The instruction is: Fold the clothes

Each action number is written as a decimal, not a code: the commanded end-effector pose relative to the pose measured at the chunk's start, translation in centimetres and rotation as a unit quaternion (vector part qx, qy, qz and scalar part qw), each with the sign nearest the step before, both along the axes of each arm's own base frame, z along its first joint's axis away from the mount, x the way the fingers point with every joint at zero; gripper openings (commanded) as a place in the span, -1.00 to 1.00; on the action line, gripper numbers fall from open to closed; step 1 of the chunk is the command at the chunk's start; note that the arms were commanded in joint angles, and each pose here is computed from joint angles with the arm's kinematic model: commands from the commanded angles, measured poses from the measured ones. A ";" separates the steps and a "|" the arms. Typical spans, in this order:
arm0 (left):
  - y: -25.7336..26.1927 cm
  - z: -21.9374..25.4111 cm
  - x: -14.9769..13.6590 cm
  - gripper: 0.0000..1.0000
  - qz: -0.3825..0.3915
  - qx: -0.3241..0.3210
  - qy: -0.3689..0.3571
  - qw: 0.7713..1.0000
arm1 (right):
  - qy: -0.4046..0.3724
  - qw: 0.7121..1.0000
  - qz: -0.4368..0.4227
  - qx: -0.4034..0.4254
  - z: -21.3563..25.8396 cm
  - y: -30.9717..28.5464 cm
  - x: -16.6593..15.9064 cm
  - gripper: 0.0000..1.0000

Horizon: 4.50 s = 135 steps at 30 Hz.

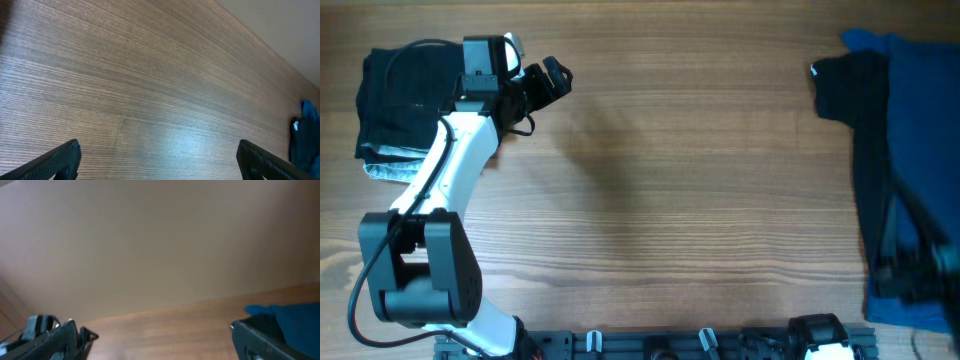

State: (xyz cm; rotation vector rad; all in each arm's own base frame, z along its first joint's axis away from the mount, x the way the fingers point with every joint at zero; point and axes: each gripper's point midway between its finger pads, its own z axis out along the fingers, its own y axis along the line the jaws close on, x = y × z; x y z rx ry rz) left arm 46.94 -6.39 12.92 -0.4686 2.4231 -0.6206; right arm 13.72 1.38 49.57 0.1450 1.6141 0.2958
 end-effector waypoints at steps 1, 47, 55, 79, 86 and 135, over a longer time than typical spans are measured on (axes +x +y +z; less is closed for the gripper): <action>0.3 0.7 0.2 1.00 0.007 0.002 -0.009 1.000 | -0.034 0.999 -0.017 -0.008 -0.2 -0.9 -3.4 0.99; 0.3 0.7 0.2 1.00 0.007 0.002 -0.009 1.000 | -0.033 0.991 -0.066 -0.109 -31.7 -1.6 10.9 0.99; 0.3 0.7 0.2 1.00 0.007 0.002 -0.009 1.000 | -0.032 0.991 -0.066 -0.109 -31.7 -1.6 10.9 0.99; 0.5 21.5 -11.4 1.00 0.004 0.005 -0.205 0.979 | -0.032 0.991 -0.066 -0.109 -31.7 -1.6 10.9 1.00; 1.2 30.3 -28.1 0.99 0.013 0.003 -0.365 0.931 | -0.032 0.991 -0.066 -0.109 -31.7 -1.6 10.9 0.99; 5.7 2.9 -22.4 1.00 -0.019 0.332 -0.412 0.849 | -0.032 0.991 -0.066 -0.109 -31.7 -1.6 10.9 1.00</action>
